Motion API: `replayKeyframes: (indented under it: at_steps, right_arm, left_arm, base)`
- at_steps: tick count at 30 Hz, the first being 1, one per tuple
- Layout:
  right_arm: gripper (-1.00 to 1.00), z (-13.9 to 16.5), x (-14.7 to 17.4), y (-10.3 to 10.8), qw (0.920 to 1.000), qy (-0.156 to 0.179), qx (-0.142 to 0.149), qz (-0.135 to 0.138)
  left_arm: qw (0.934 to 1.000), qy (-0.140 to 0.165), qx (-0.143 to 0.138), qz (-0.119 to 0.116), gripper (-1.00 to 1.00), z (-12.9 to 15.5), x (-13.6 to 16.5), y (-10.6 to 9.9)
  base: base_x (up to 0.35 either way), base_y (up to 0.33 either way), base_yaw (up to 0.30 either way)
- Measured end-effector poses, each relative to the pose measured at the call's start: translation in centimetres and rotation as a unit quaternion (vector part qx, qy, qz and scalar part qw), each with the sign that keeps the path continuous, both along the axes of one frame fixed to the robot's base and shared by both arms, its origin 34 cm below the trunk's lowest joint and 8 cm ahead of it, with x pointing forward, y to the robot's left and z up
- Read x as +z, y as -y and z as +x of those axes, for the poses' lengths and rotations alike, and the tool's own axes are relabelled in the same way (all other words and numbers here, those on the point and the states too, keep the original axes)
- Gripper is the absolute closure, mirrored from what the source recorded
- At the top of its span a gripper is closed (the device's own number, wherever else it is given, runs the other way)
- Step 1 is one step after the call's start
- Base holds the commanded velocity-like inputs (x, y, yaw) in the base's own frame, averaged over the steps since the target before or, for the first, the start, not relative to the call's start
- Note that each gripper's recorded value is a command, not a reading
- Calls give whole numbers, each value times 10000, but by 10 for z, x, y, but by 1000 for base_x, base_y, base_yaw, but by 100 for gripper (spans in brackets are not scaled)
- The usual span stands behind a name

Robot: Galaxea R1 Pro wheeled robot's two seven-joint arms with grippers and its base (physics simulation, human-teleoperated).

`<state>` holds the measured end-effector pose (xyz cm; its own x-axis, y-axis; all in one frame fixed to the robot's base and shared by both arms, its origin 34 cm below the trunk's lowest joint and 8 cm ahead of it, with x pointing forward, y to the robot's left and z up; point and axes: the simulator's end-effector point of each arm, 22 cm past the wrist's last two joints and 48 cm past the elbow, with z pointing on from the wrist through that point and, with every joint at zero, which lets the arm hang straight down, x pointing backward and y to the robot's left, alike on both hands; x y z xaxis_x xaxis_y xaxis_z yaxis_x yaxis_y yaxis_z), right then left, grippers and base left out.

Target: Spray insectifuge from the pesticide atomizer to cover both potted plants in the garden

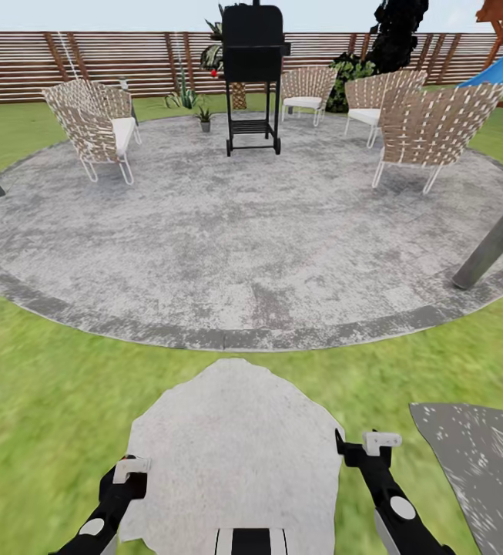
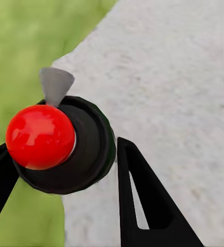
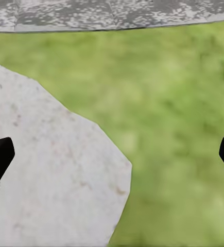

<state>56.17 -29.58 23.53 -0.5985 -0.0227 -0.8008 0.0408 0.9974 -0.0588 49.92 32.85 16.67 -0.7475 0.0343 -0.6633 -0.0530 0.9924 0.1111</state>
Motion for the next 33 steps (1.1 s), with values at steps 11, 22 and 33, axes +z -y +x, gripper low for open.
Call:
replayKeyframes:
  at_steps: [11,22,33]
  right_arm:
    - [-100,-1,13,9,9999,68,-58,-53]
    - [-100,-50,-13,6,9996,-283,24,-51]
    - [-100,-128,-34,37,9971,-575,-294,-400]
  left_arm:
    - [9998,178,48,78,100,5,19,-9]
    - [9997,185,131,132,100,-51,23,-19]
    - [9990,344,278,101,100,-99,31,-21]
  base:
    - [0,0,0]
    - [0,0,0]
    - [0,0,0]
